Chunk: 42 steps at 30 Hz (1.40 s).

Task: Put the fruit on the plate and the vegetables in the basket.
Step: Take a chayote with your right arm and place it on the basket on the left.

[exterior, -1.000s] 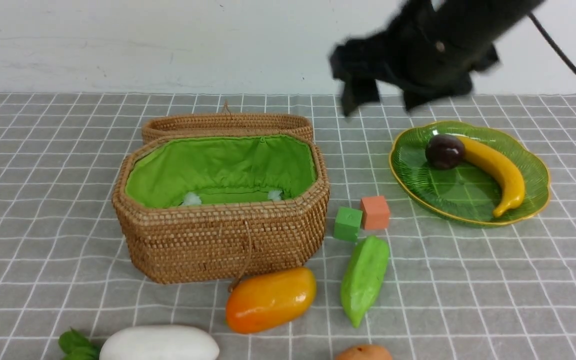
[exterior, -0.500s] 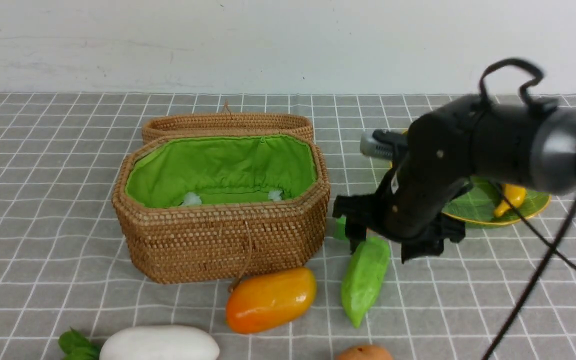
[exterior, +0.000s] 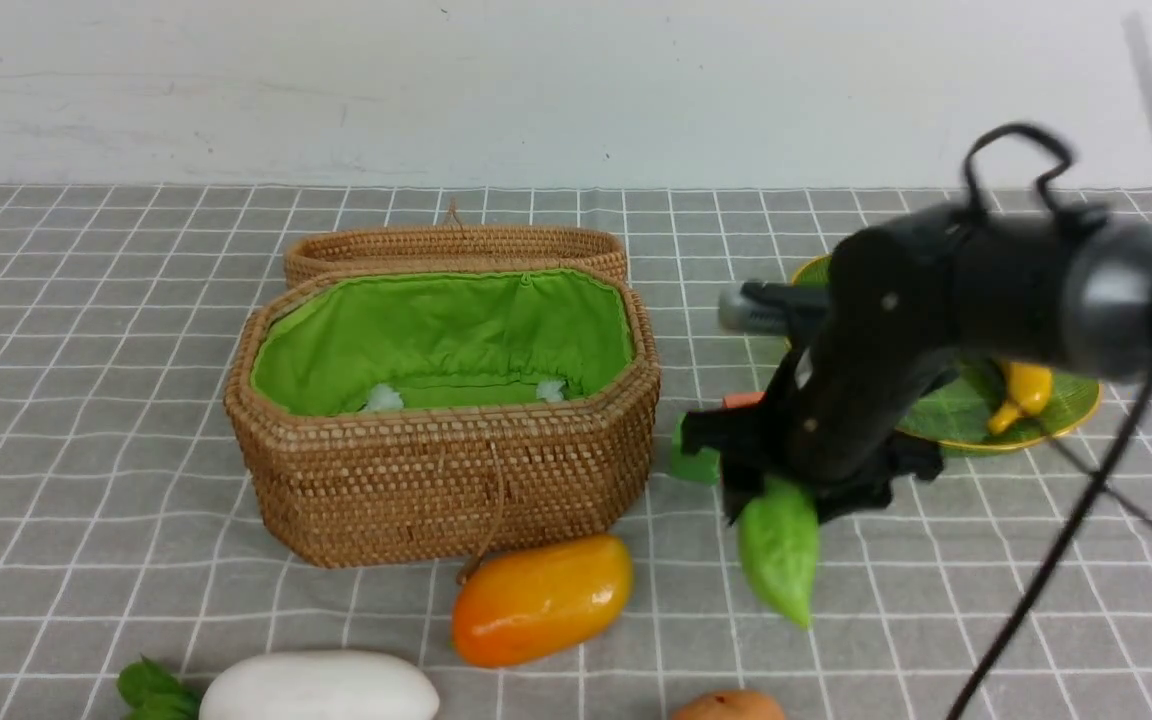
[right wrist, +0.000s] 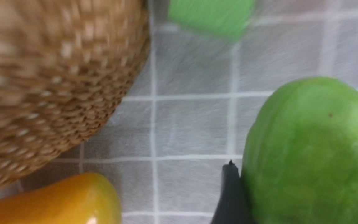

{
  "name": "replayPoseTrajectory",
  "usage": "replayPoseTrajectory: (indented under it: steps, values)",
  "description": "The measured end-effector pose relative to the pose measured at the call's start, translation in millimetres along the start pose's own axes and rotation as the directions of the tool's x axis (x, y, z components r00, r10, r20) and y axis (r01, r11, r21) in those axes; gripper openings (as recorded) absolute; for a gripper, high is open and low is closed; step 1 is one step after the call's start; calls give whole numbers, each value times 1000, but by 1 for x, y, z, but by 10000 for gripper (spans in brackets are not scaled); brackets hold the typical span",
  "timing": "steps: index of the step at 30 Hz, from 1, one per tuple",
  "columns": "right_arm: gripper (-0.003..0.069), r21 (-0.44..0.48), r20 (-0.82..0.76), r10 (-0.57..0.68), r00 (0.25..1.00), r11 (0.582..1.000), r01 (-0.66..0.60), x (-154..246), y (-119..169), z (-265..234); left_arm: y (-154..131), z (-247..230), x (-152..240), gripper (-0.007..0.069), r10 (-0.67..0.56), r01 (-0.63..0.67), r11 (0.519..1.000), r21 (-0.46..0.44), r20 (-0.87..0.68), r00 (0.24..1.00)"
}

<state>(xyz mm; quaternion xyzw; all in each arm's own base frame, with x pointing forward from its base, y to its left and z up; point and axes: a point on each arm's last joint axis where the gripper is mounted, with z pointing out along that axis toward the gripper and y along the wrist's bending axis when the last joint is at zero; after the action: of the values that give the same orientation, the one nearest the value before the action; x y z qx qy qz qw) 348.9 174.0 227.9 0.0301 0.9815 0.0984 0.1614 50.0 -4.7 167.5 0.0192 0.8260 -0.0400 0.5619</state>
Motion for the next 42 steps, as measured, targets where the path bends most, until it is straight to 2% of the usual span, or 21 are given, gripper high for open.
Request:
replayPoseTrajectory:
  steps: [3,5,7,11,12,15,16,18,19,20,23,27,30,33,37,40,42]
  values:
    - [447,-32,133,14,991,999,-10,-18,-8,-46,0,0,0,239,0,0,1000,0,0,1000]
    - [447,-103,288,30,957,995,0,-35,-7,-84,0,0,0,239,0,0,1000,0,0,1000]
    - [447,-146,374,31,927,989,26,-44,-4,-102,0,0,0,239,0,0,1000,0,0,1000]
    - [447,-270,599,27,800,948,170,-65,20,-143,0,0,0,239,0,0,1000,0,0,1000]
    - [447,-285,671,-6,741,921,266,-68,35,-151,0,0,0,239,0,0,1000,0,0,1000]
    - [447,-248,740,-97,665,881,404,-67,59,-150,0,0,0,239,0,0,1000,0,0,1000]
    - [447,-201,756,-192,625,842,502,-62,78,-141,0,0,0,239,0,0,1000,0,0,1000]
    - [447,-139,748,-323,580,778,613,-55,102,-121,0,0,0,239,0,0,1000,0,0,1000]
    - [447,-143,750,-320,579,775,615,-55,103,-122,0,0,0,239,0,0,1000,0,0,1000]
    - [447,-117,720,-407,562,727,677,-50,118,-102,0,0,0,239,0,0,1000,0,0,1000]
    - [447,-97,671,-511,537,658,747,-45,137,-69,0,0,0,239,0,0,1000,0,0,1000]
    - [451,-98,642,-544,540,640,762,-49,146,-43,0,0,0,239,0,0,1000,0,0,1000]
    - [491,-103,632,-550,546,638,763,-50,146,-40,0,0,0,239,0,0,1000,0,0,1000]
    - [639,-117,606,-569,556,628,770,-47,146,-40,0,0,0,239,0,0,1000,0,0,1000]
    - [676,-131,566,-602,563,609,782,-42,144,-44,0,0,0,239,0,0,1000,0,0,1000]
    - [652,-117,497,-687,530,552,825,-32,135,-71,0,0,0,239,0,0,1000,0,0,1000]
    - [634,-85,452,-754,476,495,865,-24,126,-96,0,0,0,239,0,0,1000,0,0,1000]
